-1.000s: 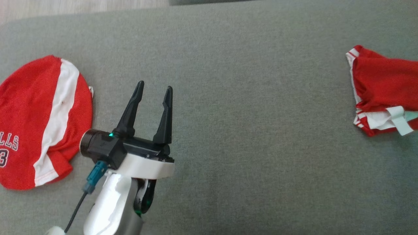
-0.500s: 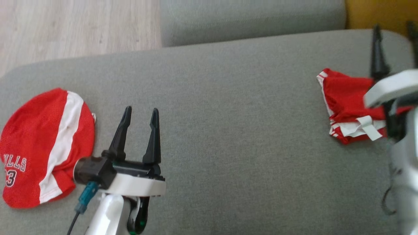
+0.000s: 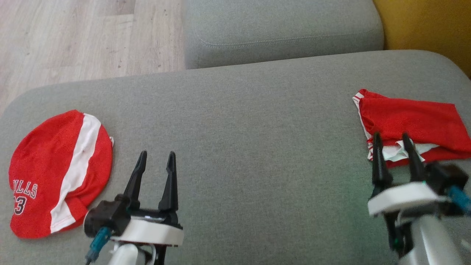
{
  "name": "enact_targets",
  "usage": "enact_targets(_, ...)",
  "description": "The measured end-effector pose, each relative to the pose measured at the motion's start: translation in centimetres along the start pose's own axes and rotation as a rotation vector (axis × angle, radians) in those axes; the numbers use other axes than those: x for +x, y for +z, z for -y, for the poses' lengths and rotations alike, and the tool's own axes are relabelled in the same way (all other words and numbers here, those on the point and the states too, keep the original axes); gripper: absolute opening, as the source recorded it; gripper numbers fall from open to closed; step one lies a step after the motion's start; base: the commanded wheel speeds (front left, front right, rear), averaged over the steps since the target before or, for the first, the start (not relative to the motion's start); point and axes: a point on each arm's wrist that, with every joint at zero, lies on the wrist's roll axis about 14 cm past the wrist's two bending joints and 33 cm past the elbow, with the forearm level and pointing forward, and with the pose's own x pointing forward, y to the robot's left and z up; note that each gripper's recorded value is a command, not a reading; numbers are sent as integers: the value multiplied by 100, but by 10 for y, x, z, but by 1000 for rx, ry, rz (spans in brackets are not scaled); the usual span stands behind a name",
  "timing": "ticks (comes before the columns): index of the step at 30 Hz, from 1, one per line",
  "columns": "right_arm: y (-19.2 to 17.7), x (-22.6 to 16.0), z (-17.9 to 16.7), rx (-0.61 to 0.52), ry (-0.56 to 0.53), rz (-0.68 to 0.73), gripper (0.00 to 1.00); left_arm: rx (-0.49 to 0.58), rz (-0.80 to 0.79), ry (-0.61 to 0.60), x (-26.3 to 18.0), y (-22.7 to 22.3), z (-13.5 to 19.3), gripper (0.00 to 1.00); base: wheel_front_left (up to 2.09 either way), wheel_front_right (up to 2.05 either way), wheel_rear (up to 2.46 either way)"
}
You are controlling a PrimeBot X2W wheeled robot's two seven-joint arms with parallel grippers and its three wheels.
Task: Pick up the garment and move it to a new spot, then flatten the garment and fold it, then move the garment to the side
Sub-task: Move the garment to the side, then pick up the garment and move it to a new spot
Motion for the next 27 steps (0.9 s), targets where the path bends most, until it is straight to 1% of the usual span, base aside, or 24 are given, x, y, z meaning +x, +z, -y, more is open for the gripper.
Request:
enact_targets(2,-15,-11,-1,48,-5,-26,100,-3,-11,11,-4,-4,-3,100,0,0,0)
enact_targets(7,-34,-27,-3,69,-8,-60,100,-9,-45,27,-14,-15,-6,100,0,0,0)
enact_targets(12,-34,-28,-5,66,-3,-55,100,-5,-48,48,-15,-16,-9,100,0,0,0)
enact_targets(27,-35,-25,-6,67,1,-58,100,-1,-48,57,-16,-16,-12,100,0,0,0)
